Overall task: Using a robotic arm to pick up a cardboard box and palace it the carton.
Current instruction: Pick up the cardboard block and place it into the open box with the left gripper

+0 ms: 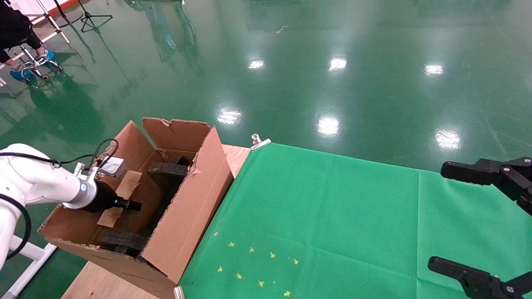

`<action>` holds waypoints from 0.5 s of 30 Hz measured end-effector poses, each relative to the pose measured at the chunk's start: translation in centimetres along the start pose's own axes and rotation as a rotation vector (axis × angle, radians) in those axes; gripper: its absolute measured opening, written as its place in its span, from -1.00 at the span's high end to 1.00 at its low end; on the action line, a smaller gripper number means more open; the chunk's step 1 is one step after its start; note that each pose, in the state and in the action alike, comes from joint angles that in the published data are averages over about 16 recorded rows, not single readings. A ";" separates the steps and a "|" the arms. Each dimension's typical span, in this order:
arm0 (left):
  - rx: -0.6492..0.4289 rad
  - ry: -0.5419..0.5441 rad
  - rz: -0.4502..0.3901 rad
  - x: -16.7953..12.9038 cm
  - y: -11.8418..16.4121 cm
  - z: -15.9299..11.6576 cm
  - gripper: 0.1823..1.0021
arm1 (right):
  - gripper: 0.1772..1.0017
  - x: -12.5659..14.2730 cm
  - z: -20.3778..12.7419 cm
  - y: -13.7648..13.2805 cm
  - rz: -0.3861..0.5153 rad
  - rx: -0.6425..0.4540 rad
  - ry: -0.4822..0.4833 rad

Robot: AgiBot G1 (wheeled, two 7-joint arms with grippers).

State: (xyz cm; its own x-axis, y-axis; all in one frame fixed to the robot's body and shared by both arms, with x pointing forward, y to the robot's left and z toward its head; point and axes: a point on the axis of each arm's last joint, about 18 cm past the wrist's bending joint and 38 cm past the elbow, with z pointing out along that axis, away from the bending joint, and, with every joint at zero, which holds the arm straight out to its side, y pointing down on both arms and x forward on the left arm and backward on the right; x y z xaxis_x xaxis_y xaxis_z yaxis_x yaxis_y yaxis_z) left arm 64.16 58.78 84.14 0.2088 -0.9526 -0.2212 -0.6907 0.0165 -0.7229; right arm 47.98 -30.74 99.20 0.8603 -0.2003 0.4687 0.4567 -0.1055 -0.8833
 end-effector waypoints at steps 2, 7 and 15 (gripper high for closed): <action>0.001 -0.001 0.001 -0.1 -0.1 -0.1 0.57 | -1.00 0.0 0.0 0.0 0.000 0.000 0.000; 0.004 0.000 0.002 -0.3 -0.4 -0.4 0.36 | -1.00 0.0 0.0 0.0 0.000 0.000 0.000; 0.031 0.013 -0.011 -0.6 -1.7 -1.5 -0.08 | -1.00 0.0 0.0 0.0 0.000 0.000 0.000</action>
State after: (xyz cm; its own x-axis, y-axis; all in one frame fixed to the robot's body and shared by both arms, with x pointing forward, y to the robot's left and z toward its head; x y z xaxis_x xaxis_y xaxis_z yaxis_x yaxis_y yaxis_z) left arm 64.20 58.91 86.48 0.2073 -0.9566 -0.2046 -0.6663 0.0151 -0.7455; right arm 47.98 -30.74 99.20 0.8603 -0.2003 0.4687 0.4567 -0.1055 -0.8833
